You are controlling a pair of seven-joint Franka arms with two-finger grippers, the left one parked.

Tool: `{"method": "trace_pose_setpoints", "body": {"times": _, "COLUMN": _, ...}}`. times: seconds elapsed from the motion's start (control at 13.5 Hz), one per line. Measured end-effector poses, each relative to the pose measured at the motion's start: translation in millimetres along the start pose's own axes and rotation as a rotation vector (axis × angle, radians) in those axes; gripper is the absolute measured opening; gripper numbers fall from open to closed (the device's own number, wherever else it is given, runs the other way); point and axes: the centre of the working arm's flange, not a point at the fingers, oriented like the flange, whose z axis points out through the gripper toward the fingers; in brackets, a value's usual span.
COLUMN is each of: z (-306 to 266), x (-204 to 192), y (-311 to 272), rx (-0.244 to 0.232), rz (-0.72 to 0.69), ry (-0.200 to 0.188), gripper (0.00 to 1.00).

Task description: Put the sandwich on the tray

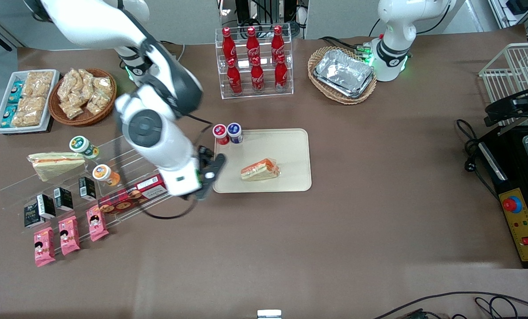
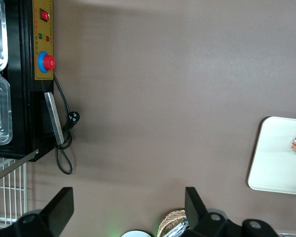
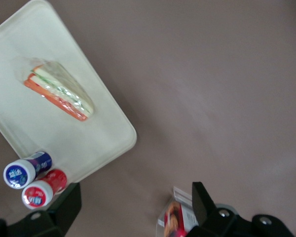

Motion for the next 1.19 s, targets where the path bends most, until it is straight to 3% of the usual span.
{"method": "trace_pose_setpoints", "body": {"times": 0.45, "z": -100.1, "x": -89.3, "y": 65.1, "rx": -0.076, "rz": 0.443, "ry": 0.034, "gripper": 1.00}}
{"method": "trace_pose_setpoints", "body": {"times": 0.74, "z": -130.8, "x": -120.2, "y": 82.5, "rx": -0.110, "rz": 0.673, "ry": 0.069, "gripper": 1.00}}
{"method": "trace_pose_setpoints", "body": {"times": 0.89, "z": -144.5, "x": -142.5, "y": 93.7, "rx": -0.120, "rz": 0.764, "ry": 0.065, "gripper": 1.00}}
{"method": "trace_pose_setpoints", "body": {"times": 1.19, "z": -172.7, "x": -211.8, "y": 133.3, "rx": -0.125, "rz": 0.914, "ry": 0.016, "gripper": 1.00}}
